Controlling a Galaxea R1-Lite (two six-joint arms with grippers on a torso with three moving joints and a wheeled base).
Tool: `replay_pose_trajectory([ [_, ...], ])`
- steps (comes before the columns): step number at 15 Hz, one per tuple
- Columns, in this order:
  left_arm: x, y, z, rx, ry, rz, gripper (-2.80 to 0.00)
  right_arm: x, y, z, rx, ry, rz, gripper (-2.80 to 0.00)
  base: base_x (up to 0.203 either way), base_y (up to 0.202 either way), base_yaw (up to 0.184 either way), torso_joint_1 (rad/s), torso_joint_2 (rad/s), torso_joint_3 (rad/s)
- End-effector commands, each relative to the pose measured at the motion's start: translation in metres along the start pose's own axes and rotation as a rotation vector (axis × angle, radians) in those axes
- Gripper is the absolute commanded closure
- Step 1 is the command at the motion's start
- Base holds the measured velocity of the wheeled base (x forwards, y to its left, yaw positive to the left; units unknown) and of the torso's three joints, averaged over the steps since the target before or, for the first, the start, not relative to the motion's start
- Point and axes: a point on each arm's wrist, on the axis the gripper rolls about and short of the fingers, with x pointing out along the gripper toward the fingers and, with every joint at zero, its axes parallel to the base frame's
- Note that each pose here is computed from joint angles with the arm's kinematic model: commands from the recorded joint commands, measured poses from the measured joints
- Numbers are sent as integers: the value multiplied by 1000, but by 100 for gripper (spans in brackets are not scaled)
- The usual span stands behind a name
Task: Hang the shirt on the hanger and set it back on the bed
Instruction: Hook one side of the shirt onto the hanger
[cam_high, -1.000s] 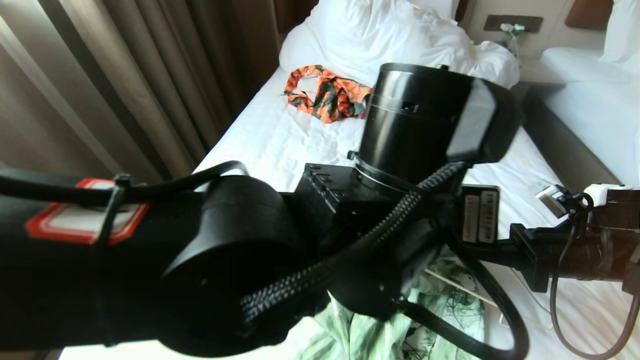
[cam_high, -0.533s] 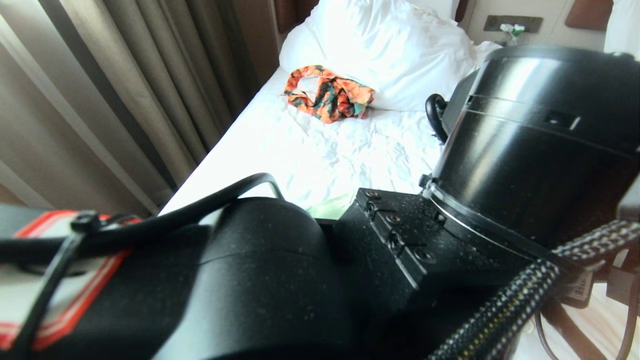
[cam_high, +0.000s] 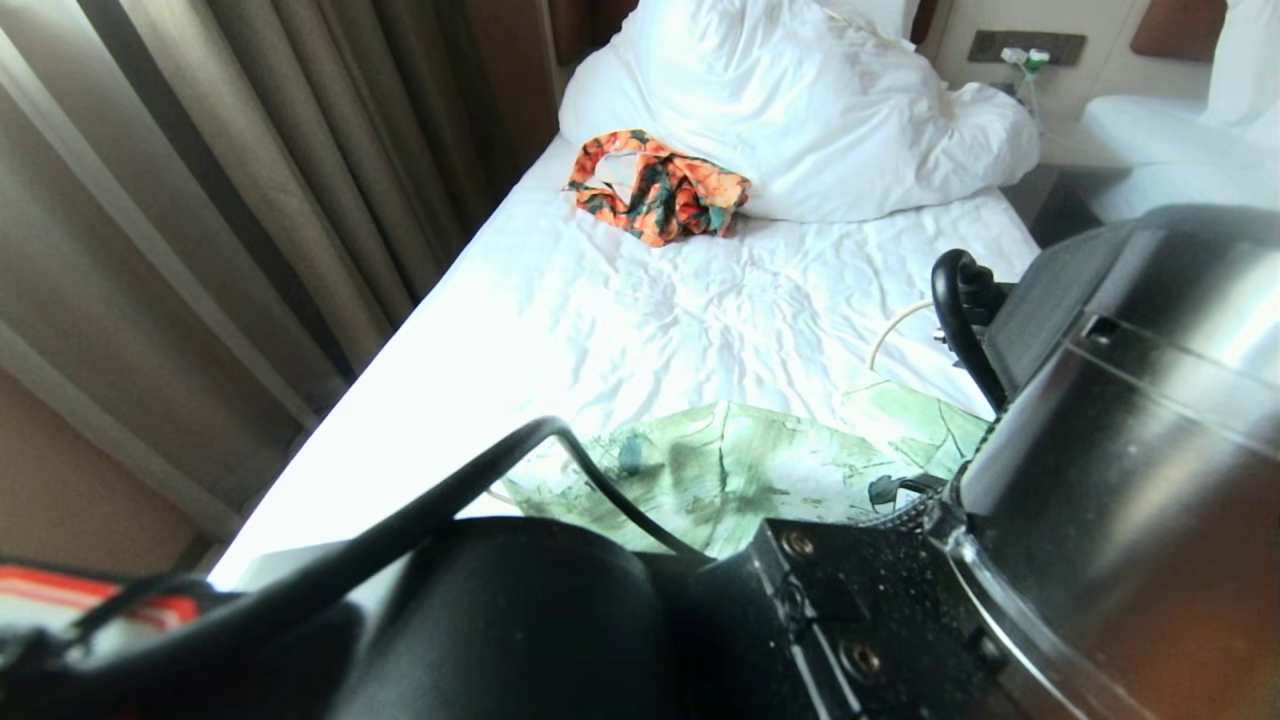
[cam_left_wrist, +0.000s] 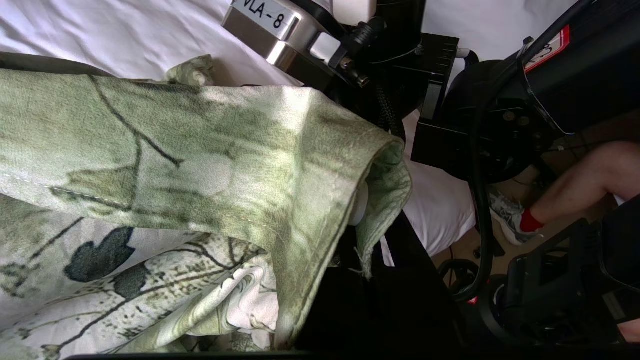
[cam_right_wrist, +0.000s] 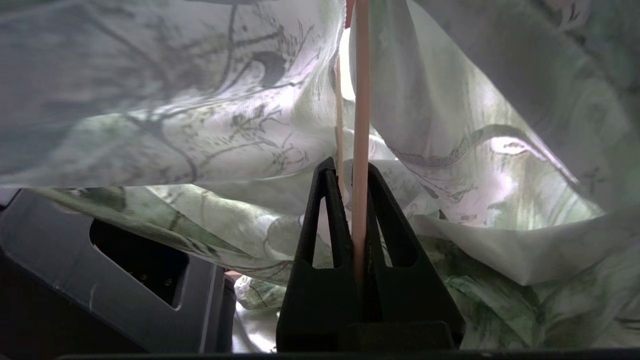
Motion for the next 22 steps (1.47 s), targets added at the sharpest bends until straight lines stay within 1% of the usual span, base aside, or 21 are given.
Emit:
replay_pose_trajectory([
  [1, 2, -1, -4, 4, 10, 5, 0, 0, 3, -6, -6, -4, 17, 0, 0, 0, 0, 0, 0, 0],
  [3, 5, 1, -4, 26, 9, 11, 0, 1, 4, -11, -26, -11, 19, 0, 0, 0, 0, 0, 0, 0],
  [5, 7, 5, -5, 33, 11, 22, 0, 0, 5, -18, -26, -11, 17, 0, 0, 0, 0, 0, 0, 0],
  [7, 9, 8, -13, 49, 36, 34, 0, 1, 3, -27, -25, -12, 15, 0, 0, 0, 0, 0, 0, 0],
  [9, 11, 8, -18, 53, 49, 35, 0, 3, -2, -34, -30, -19, 15, 0, 0, 0, 0, 0, 0, 0],
  [11, 17, 6, -21, 58, 57, 37, 0, 4, -3, -32, -11, -31, 17, 0, 0, 0, 0, 0, 0, 0],
  [13, 19, 6, -25, 56, 67, 35, 0, 6, -7, -33, -31, -54, 14, 0, 0, 0, 0, 0, 0, 0],
  [17, 24, 5, -29, 66, 77, 39, 0, 9, -7, -34, -14, -74, 27, 0, 0, 0, 0, 0, 0, 0],
  [18, 23, 5, -27, 65, 74, 37, -280, 10, -7, -35, -12, -75, 29, 0, 0, 0, 0, 0, 0, 0],
  [22, 11, 3, -22, 53, 59, 18, -280, 10, -11, -38, -22, -80, 24, 0, 0, 0, 0, 0, 0, 0],
])
